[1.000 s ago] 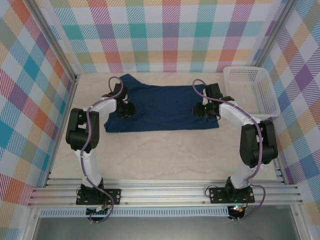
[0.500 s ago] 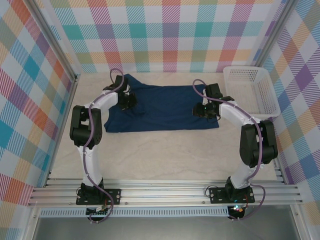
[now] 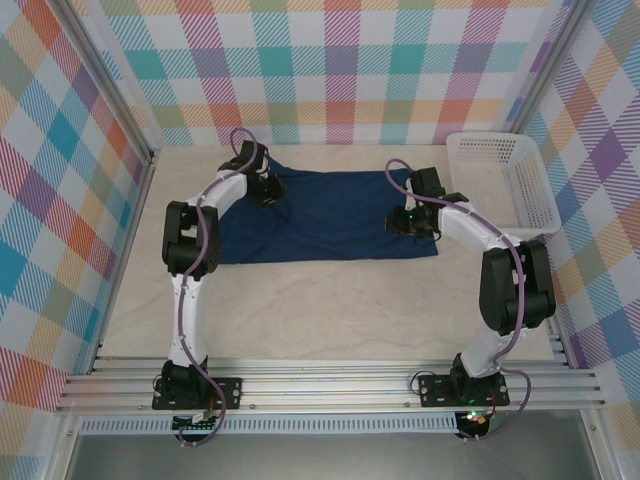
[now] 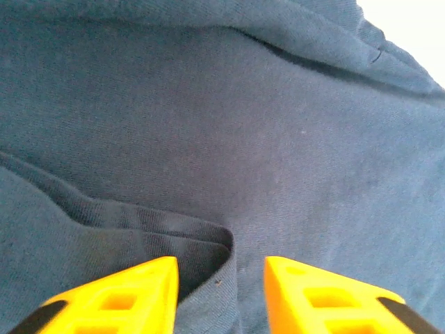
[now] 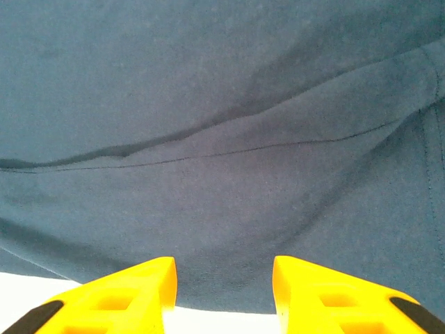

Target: Fold the inside-out t-shirt

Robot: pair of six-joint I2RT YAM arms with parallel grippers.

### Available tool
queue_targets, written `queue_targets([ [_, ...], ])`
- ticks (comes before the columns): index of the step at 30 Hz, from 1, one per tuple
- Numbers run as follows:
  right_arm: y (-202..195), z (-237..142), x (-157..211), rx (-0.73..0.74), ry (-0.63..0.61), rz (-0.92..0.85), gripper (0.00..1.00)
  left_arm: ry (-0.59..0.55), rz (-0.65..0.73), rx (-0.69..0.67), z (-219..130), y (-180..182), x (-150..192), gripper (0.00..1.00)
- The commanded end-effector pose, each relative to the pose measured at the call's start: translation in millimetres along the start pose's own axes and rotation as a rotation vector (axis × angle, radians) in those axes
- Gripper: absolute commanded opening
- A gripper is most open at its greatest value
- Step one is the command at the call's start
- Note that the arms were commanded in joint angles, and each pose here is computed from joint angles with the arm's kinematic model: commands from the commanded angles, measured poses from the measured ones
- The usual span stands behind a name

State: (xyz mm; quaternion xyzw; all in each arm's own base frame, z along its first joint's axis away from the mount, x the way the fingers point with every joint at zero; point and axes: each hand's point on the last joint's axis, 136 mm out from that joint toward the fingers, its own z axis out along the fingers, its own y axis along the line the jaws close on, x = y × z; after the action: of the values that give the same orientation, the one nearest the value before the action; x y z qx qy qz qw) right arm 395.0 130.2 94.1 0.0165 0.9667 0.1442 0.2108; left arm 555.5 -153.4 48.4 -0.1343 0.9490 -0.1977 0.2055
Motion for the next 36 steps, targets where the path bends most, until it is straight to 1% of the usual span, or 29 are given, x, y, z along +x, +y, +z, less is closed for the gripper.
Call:
queue_targets([
  [1, -3, 0, 3, 0.007, 0.003, -0.01, 0.41, -0.047, 0.064, 0.036, -31, -22, -15, 0.45],
  [3, -4, 0, 4, 0.011, 0.005, -0.018, 0.41, -0.065, 0.081, 0.022, -45, -22, -14, 0.48],
  [5, -5, 0, 5, 0.02, 0.009, -0.027, 0.42, -0.084, 0.09, 0.004, -57, -17, -9, 0.5],
  [7, -1, 2, 7, -0.002, 0.018, -0.051, 0.42, -0.11, 0.091, -0.01, -75, -9, 1, 0.52],
  [9, 14, 2, 9, -0.048, 0.012, -0.094, 0.42, -0.129, 0.083, -0.014, -85, 1, 14, 0.54],
  [11, 33, 4, 11, -0.087, 0.003, -0.136, 0.43, -0.139, 0.065, 0.007, -87, 3, 22, 0.55],
  [14, 45, 7, 11, -0.098, 0.014, -0.148, 0.43, -0.101, 0.04, 0.048, -71, -3, 29, 0.54],
  [19, 41, 7, 12, -0.078, 0.009, -0.137, 0.43, -0.035, 0.044, 0.055, -37, -14, 38, 0.54],
  [22, 39, 6, 15, -0.07, 0.011, -0.136, 0.43, -0.023, 0.043, 0.041, -26, -15, 38, 0.54],
  [26, 35, 7, 19, -0.055, 0.018, -0.139, 0.43, -0.009, 0.043, 0.055, -15, -19, 39, 0.54],
  [36, 33, 14, 22, -0.05, 0.035, -0.131, 0.43, 0.01, 0.067, 0.065, -2, -28, 36, 0.52],
])
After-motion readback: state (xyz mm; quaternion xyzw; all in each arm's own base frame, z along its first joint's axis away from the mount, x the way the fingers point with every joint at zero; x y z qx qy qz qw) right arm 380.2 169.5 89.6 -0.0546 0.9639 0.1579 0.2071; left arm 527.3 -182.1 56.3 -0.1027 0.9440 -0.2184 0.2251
